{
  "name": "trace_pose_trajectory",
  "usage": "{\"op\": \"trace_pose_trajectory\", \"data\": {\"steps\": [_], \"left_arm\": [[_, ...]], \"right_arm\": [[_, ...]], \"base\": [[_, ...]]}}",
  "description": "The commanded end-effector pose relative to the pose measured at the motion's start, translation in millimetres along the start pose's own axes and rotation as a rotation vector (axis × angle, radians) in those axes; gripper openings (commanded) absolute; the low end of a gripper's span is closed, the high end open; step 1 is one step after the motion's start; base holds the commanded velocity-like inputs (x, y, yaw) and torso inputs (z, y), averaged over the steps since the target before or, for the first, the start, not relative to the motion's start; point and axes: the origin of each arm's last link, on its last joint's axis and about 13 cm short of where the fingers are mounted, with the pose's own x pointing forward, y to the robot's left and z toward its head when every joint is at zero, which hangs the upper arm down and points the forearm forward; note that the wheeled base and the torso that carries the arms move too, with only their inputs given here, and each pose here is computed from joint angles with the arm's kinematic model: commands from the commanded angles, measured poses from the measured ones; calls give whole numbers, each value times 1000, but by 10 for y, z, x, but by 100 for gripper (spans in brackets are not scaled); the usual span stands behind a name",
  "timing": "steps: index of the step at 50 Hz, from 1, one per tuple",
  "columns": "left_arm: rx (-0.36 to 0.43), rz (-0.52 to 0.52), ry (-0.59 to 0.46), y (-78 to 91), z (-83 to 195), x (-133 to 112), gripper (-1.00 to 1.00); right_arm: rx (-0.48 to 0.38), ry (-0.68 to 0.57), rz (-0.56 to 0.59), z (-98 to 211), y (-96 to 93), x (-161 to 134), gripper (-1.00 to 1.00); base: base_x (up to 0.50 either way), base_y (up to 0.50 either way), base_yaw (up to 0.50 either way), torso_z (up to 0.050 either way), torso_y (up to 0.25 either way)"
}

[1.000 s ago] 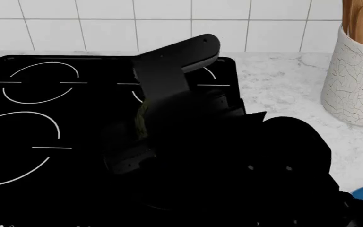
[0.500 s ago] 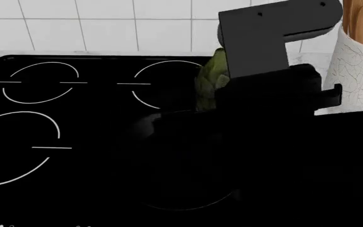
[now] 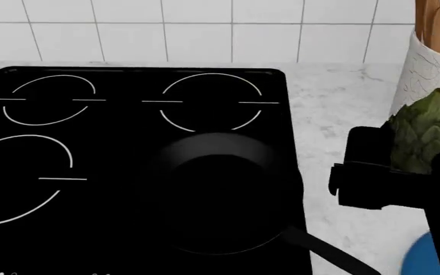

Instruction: Pick the artichoke from the pan and place it on the plate.

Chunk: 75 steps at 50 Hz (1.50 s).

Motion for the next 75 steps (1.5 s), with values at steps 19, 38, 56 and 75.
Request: {"op": "trace_pose_trajectory", "data": {"steps": [19, 38, 56, 75], "left_arm": [[-14, -9, 12, -6, -68, -19, 100], [-19, -4, 12, 19, -68, -42, 100], [-24, -8, 23, 5, -120, -23, 100], [-25, -8, 27, 2, -132, -38, 100]], "right_arm": [[38, 24, -171, -272, -355, -188, -100], [81, 36, -221, -407, -491, -308, -100], [110, 61, -272, -543, -596, -312, -100], [157, 84, -308, -684, -693, -355, -100]], "base": [[0, 0, 0, 0, 1], [0, 0, 0, 0, 1], [0, 0, 0, 0, 1], [0, 0, 0, 0, 1]]}}
